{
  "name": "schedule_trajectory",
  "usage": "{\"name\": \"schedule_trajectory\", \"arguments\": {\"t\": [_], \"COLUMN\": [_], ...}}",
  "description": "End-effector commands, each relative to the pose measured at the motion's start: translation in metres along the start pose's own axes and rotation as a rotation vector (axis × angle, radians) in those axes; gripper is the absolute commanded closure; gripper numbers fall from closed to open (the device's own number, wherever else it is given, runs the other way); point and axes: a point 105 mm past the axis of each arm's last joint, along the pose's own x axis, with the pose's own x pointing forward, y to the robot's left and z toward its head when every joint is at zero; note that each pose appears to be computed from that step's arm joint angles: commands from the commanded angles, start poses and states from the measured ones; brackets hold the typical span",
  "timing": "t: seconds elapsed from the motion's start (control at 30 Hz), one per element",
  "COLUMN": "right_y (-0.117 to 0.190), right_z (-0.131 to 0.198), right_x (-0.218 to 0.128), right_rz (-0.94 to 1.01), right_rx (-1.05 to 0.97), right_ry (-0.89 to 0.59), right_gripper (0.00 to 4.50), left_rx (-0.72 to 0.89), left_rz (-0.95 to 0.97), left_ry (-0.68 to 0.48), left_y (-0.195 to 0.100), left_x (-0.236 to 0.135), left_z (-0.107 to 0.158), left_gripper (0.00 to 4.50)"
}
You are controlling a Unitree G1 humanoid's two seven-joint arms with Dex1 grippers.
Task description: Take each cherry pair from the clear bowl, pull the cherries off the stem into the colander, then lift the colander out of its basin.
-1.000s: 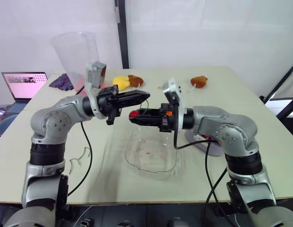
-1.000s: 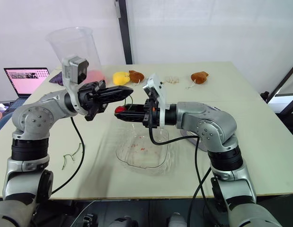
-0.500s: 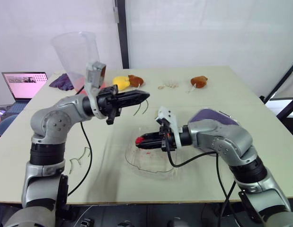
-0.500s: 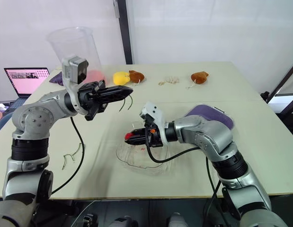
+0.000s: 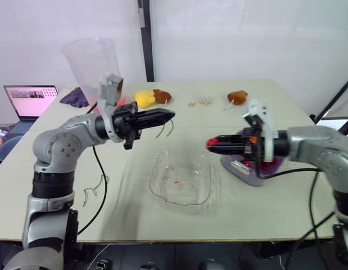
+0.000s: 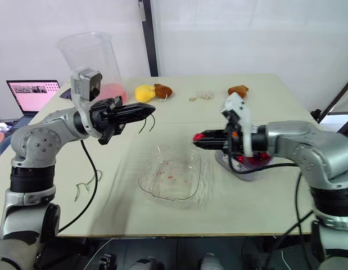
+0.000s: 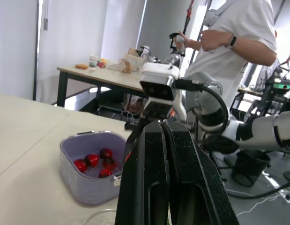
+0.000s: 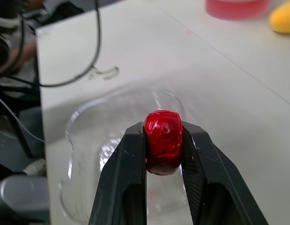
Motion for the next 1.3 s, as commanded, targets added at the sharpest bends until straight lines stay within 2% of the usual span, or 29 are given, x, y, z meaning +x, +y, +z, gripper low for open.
{"name": "schedule_trajectory", "arguments": {"t": [0.03,0.2,0.53,0.7,0.8,0.83,0.87,0.97,1.0,1.07,1.17,1.23,1.3], "right_y": [-0.012,-0.031,-0.052,-0.055,-0.068,-0.072,-0.074,-0.077,-0.076,-0.073,-0.058,-0.026,0.003], "right_z": [0.008,-0.012,-0.06,-0.071,-0.076,-0.075,-0.074,-0.065,-0.058,-0.041,-0.01,0.023,0.053], "right_x": [-0.025,-0.038,-0.028,-0.024,-0.026,-0.027,-0.027,-0.032,-0.033,-0.035,-0.033,-0.023,-0.017], "right_rz": [-0.077,-0.171,-0.216,-0.214,-0.277,-0.295,-0.305,-0.317,-0.313,-0.297,-0.207,-0.041,0.108], "right_rx": [-0.045,-0.061,-0.04,-0.032,-0.038,-0.048,-0.056,-0.124,-0.134,-0.152,-0.201,-0.262,-0.237], "right_ry": [-0.006,0.078,0.215,0.249,0.271,0.27,0.268,0.291,0.276,0.235,0.143,0.031,-0.088], "right_gripper": [3.53,3.53,3.53,3.53,3.53,2.94,2.66,1.38,0.85,0.07,0.03,0.03,0.03], "left_rx": [0.043,0.047,0.077,0.071,0.067,0.066,0.065,0.056,0.053,0.049,0.029,-0.006,-0.052], "left_rz": [0.003,0.049,0.138,0.158,0.163,0.163,0.163,0.166,0.167,0.177,0.209,0.241,0.286], "left_ry": [-0.019,-0.015,-0.006,0.001,-0.002,-0.002,-0.002,0.003,0.009,0.016,0.04,0.109,0.159], "left_y": [-0.002,0.001,0.003,0.002,0.002,0.002,0.002,0.002,0.002,0.002,0.003,0.001,0.0], "left_x": [-0.005,-0.017,-0.035,-0.04,-0.039,-0.039,-0.039,-0.04,-0.041,-0.043,-0.051,-0.062,-0.077], "left_z": [0.009,0.009,0.013,0.009,0.007,0.007,0.006,0.004,0.003,0.003,0.0,-0.013,-0.024], "left_gripper": [4.5,4.5,4.5,4.5,4.5,4.5,4.5,4.5,4.5,4.5,4.5,4.5,4.5]}}
